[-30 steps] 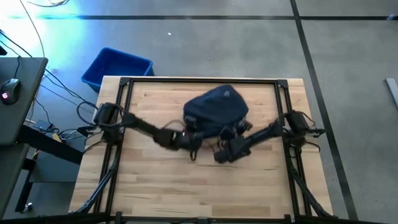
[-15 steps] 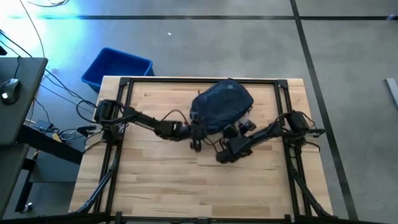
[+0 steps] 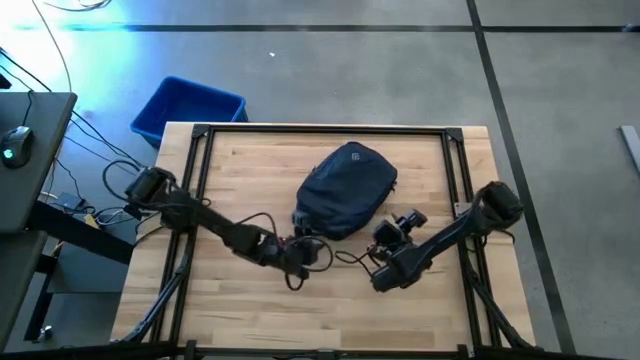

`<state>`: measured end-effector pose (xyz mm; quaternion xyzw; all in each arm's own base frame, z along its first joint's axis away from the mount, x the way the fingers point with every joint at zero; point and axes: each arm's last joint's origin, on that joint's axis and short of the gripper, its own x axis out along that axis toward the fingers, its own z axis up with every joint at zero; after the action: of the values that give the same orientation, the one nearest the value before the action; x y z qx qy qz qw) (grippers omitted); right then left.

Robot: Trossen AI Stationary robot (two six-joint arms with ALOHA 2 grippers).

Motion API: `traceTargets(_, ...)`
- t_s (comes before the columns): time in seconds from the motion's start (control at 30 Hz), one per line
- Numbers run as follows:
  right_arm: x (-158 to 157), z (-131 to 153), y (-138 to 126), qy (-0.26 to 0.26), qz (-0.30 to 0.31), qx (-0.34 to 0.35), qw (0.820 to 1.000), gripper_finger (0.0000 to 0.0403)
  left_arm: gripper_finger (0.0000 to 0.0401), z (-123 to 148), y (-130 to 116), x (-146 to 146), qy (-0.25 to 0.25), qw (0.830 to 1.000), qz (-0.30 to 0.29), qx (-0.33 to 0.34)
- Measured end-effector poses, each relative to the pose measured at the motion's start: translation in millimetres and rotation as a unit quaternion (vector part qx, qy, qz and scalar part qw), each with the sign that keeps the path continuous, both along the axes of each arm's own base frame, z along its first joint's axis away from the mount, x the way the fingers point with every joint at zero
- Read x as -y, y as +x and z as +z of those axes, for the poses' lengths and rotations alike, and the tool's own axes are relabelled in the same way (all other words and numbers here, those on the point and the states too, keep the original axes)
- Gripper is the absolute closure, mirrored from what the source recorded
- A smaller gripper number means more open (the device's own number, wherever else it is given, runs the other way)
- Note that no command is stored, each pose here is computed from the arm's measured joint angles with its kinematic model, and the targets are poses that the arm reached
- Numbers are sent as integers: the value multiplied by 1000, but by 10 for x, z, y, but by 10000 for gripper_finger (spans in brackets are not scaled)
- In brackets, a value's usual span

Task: Unpack backpack
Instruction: Close the black backpack, then return to Home Position

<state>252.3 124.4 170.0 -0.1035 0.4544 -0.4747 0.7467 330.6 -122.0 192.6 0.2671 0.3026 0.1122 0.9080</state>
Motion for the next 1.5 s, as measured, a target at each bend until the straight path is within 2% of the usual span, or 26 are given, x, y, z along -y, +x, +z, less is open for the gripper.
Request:
traceTargets(0.1, 34, -86, -105, 31, -3, 10, 999, 254, 270, 43, -113, -22, -21, 999, 22, -22)
traceTargets(0.2, -23, -110, -191, 62, 26, 54, 996, 254, 270, -1, -144, -134, -59, 996, 42, -55)
traceTargets(0.27, -97, -146, -191, 97, 76, 67, 990, 254, 270, -83, -140, -214, -87, 993, 53, -65)
traceTargets(0.33, -189, -204, -132, 144, 144, 81, 976, 254, 270, -196, -111, -286, -107, 990, 62, -66)
traceTargets(0.43, -161, -369, -52, 178, 202, 102, 958, 254, 270, -375, -90, -416, -109, 988, 83, -69)
traceTargets(0.53, 72, -543, -14, 139, 162, 164, 963, 255, 270, -498, -68, -524, -114, 985, 106, -72)
traceTargets(0.63, 340, -644, -5, 97, 112, 197, 969, 259, 270, -570, -55, -580, -124, 982, 123, -78)
traceTargets(0.77, 604, -708, 8, 97, 44, 229, 968, 266, 270, -579, -51, -593, -121, 981, 128, -78)
traceTargets(0.83, 668, -713, 19, 94, 29, 234, 967, 270, 270, -574, -50, -606, -108, 982, 140, -70)
traceTargets(1.0, 695, -662, 10, 56, 27, 239, 969, 275, 270, -533, -8, -636, -81, 984, 154, -36)
traceTargets(1.1, 704, -580, -23, 64, 27, 229, 971, 275, 270, -477, -1, -555, -115, 984, 134, -19)
traceTargets(1.2, 685, -414, -80, 72, 29, 220, 972, 275, 270, -345, -28, -364, -156, 984, 82, -3)
traceTargets(1.3, 647, -231, -178, 70, 29, 227, 971, 275, 270, -183, -91, -175, -166, 985, 45, 3)
traceTargets(1.4, 566, -8, -271, 64, 49, 261, 962, 275, 270, 8, -220, 21, -183, 983, 25, 4)
traceTargets(1.5, 472, 207, -364, 76, 89, 291, 949, 275, 270, 239, -426, 236, -236, 972, 0, 17)
